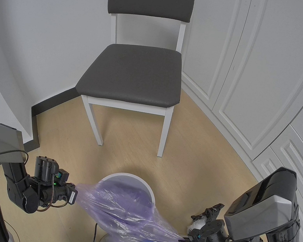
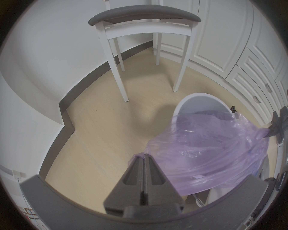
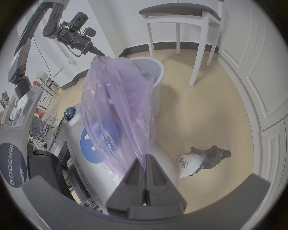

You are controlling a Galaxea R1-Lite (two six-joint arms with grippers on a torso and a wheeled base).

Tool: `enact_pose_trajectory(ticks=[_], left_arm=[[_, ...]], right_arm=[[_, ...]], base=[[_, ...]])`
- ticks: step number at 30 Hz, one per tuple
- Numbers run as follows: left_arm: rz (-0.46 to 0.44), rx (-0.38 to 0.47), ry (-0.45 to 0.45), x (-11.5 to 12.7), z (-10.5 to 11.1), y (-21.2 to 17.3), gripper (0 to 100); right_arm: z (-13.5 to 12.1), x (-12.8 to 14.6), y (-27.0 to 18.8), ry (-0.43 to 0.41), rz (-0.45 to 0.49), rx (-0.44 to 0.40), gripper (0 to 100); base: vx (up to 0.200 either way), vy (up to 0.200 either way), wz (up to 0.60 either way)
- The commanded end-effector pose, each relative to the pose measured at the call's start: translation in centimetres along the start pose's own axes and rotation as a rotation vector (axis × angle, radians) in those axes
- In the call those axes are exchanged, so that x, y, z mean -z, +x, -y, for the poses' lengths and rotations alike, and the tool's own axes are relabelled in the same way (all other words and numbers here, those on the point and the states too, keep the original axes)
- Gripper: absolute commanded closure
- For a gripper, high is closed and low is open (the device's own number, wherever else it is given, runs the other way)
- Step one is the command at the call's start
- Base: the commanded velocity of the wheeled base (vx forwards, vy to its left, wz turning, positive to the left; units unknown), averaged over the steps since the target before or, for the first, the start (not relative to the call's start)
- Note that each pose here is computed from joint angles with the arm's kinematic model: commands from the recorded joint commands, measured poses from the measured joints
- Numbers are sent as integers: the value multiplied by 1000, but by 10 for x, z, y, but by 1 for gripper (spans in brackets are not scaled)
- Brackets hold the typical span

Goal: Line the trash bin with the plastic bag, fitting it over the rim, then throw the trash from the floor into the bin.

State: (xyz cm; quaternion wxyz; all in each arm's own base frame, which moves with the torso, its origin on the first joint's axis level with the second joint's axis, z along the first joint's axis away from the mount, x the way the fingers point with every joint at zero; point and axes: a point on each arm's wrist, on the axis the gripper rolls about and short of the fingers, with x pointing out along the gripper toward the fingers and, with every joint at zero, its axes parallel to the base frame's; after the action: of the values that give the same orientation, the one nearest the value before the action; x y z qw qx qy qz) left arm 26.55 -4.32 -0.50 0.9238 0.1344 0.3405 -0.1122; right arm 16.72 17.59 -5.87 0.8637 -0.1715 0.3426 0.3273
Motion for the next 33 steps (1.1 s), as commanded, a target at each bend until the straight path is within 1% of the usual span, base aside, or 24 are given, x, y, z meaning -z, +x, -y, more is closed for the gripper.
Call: enact_pose_trajectory(ticks=[1,4,5,6,7,13,15,18,20,21,22,23,24,25,26,30,33], left_arm=[[77,19,29,-13,9,-26,100],[123,21,39,-20,11,-42,100],[149,22,43,-24,12,-50,100],[149,22,43,-24,12,-50,100],[178,33,54,-26,15,-62,100],[206,83,100,-22,29,-82,100],[189,89,109,-19,30,-81,100],[110,94,121,-10,30,-69,100],[72,84,125,-6,27,-61,100],[40,69,144,-1,23,-54,100],[37,68,147,0,22,-54,100],[9,57,171,5,17,-49,100],[9,57,171,5,17,-49,100],[-9,48,176,8,13,-46,100],[-14,46,173,9,12,-45,100],[-13,47,173,9,12,-45,100],[23,44,168,4,13,-48,100]], right_arm=[[-1,-5,-10,-5,52,-6,100],[-1,-1,-16,-30,37,-8,100],[-3,0,-20,-52,28,-13,100],[-3,0,-20,-52,28,-13,100],[-6,-1,-27,-71,36,-26,100],[-11,-4,-43,-94,57,-50,100],[-11,-2,-42,-94,46,-49,100],[-11,7,-34,-100,-7,-47,100],[-11,12,-32,-103,-30,-48,100],[-11,15,-30,-106,-48,-47,100],[-11,16,-29,-108,-51,-48,100],[-10,20,-27,-116,-76,-43,100],[-10,20,-27,-116,-76,-43,100],[-8,22,-25,-137,-87,-38,100],[-7,22,-25,-139,-88,-36,0],[-7,21,-25,-139,-82,-36,0],[-7,11,-31,-129,-31,-37,0]], base=[[0,0,0],[0,0,0],[0,0,0],[0,0,0],[0,0,0],[0,0,0],[0,0,0],[0,0,0],[0,0,0],[0,0,0],[0,0,0],[0,0,0],[0,0,0],[0,0,0],[0,0,0],[0,0,0],[0,0,0]])
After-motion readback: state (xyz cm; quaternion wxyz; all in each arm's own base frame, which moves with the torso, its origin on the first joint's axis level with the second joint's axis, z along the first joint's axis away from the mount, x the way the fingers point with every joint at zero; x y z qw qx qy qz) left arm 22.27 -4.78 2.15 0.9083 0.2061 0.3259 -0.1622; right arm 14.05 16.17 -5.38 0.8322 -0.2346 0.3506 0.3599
